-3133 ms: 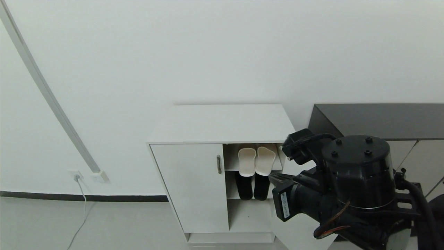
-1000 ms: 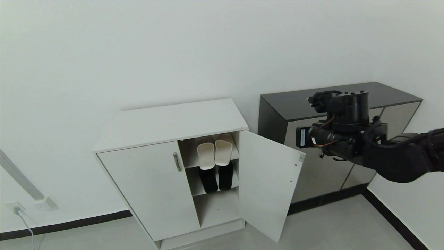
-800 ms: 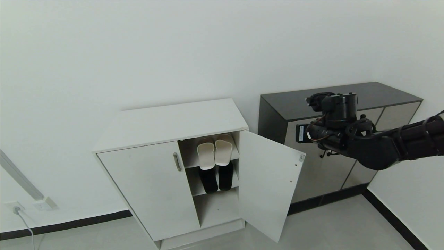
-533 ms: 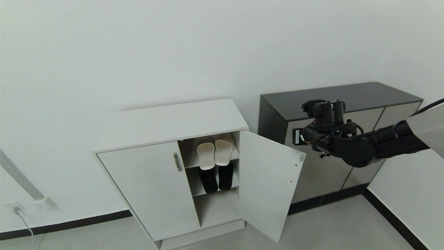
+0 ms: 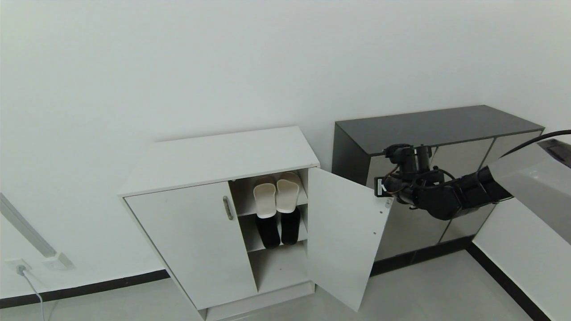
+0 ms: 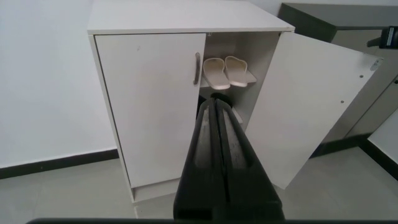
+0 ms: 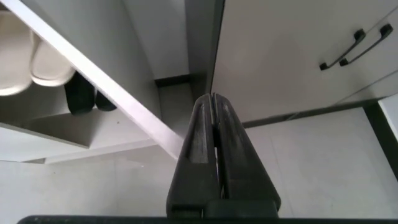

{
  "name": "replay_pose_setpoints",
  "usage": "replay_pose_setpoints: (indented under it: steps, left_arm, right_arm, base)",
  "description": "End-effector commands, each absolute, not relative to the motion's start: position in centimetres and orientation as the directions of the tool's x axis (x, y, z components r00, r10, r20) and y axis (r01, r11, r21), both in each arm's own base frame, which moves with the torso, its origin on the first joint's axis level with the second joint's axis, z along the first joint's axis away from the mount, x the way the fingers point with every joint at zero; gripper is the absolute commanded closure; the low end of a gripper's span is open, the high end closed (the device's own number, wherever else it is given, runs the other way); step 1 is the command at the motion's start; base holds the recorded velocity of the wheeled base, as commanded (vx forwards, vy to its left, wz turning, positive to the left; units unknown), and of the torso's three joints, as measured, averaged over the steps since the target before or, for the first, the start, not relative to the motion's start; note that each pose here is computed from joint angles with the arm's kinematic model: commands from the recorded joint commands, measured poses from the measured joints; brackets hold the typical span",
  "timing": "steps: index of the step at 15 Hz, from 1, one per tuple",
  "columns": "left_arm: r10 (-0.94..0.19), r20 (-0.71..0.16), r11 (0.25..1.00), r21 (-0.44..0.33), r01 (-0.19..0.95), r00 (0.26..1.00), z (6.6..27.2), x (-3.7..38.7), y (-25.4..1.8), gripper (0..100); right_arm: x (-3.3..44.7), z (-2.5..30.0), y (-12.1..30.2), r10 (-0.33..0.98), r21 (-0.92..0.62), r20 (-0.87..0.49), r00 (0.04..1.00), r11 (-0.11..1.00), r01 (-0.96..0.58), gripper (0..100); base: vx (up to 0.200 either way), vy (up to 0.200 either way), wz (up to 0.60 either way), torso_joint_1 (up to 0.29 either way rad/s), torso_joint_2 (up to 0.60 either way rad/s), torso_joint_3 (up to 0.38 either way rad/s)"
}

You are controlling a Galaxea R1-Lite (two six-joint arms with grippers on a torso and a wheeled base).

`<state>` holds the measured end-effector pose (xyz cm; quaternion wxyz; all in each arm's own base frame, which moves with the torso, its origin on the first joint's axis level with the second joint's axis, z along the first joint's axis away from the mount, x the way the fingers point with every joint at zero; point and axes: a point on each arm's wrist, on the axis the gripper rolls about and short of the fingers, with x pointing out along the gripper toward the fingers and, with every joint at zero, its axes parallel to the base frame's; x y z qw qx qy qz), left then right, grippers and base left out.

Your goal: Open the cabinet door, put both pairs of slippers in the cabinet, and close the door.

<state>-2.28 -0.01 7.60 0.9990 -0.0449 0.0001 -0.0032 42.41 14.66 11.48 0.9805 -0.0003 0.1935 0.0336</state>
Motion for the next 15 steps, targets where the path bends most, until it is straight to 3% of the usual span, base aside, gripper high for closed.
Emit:
replay_pose_setpoints:
  steps: [1,9,15]
  left_arm:
    - [-0.006,-0.002,0.996,-0.090,0.006,1.000,7.6,-2.3,0.0,100]
    - [-0.006,-0.002,0.996,-0.090,0.006,1.000,7.6,-2.3,0.0,100]
    - [-0.008,-0.002,0.996,-0.090,0.007,1.000,7.6,-2.3,0.0,100]
  right_arm:
    - [42.5,10.9,14.8,0.065,0.009,-0.391,0.918,0.998,-0.067,100]
    - [40.9,10.5,15.7,0.090,0.008,-0.419,0.903,0.995,-0.095,100]
    - [33.7,12.3,20.8,0.258,0.007,-0.390,0.884,0.961,-0.277,100]
  base:
    - [0.000,0.000,0.00,0.000,0.00,0.000]
    - [0.000,0.000,0.00,0.000,0.00,0.000]
    - [0.000,0.000,0.00,0.000,0.00,0.000]
